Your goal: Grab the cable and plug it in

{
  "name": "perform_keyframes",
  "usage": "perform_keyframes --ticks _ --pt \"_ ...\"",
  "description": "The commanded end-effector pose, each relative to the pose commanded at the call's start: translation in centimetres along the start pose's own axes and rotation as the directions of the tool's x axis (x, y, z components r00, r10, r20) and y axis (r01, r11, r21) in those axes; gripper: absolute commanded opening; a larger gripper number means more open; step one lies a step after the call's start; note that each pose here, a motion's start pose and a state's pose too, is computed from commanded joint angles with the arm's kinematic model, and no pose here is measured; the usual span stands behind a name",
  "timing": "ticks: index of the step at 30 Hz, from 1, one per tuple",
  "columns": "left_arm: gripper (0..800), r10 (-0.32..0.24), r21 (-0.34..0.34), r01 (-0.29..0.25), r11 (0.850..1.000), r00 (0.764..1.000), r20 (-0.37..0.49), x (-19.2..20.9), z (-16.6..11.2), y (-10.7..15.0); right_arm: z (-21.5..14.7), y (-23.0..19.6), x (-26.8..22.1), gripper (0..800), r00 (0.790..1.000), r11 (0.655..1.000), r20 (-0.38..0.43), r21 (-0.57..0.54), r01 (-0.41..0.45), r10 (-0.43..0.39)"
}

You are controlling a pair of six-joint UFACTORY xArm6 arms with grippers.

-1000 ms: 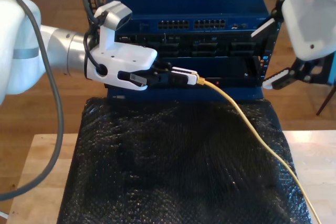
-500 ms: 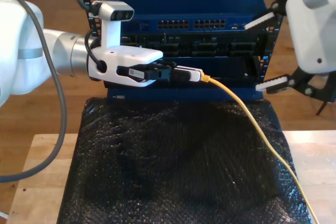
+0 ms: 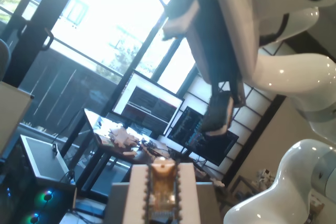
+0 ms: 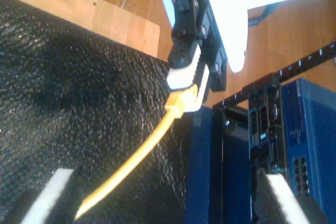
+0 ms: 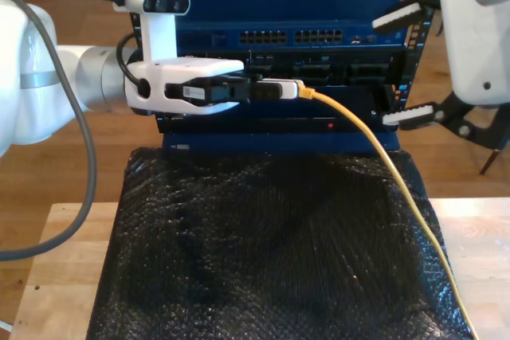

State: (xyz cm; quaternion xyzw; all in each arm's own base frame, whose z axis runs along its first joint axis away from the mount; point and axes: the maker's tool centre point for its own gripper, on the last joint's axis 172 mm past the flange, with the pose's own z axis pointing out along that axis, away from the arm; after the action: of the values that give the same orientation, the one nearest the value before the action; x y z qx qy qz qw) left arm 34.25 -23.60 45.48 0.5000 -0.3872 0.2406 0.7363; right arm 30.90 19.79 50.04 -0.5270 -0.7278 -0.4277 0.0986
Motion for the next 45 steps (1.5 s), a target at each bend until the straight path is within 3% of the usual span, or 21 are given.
perform_keyframes --ticks 5,16,36,45 --pt "3 -0.055 -0.034 0.055 0.998 0.998 -0.009 0.0 -0.1 0.2 0.1 0.0 0.5 792 0.999 0.999 -0.018 -0.002 0.032 -0.032" --pt "3 -0.080 -0.059 0.079 0.995 0.996 -0.025 0.6 -0.1 0.8 0.1 0.6 1.1 796 0.998 0.998 -0.022 -0.025 0.051 -0.052" --pt "3 -0.072 -0.048 0.069 0.996 0.994 -0.082 1.6 -1.2 0.5 2.9 2.8 1.1 792 0.997 0.990 -0.023 -0.122 0.069 -0.072" --pt "3 -0.088 -0.069 0.081 0.994 0.990 -0.110 2.1 -1.7 0.9 5.0 2.2 2.5 755 0.990 0.985 -0.043 -0.115 0.128 -0.134"
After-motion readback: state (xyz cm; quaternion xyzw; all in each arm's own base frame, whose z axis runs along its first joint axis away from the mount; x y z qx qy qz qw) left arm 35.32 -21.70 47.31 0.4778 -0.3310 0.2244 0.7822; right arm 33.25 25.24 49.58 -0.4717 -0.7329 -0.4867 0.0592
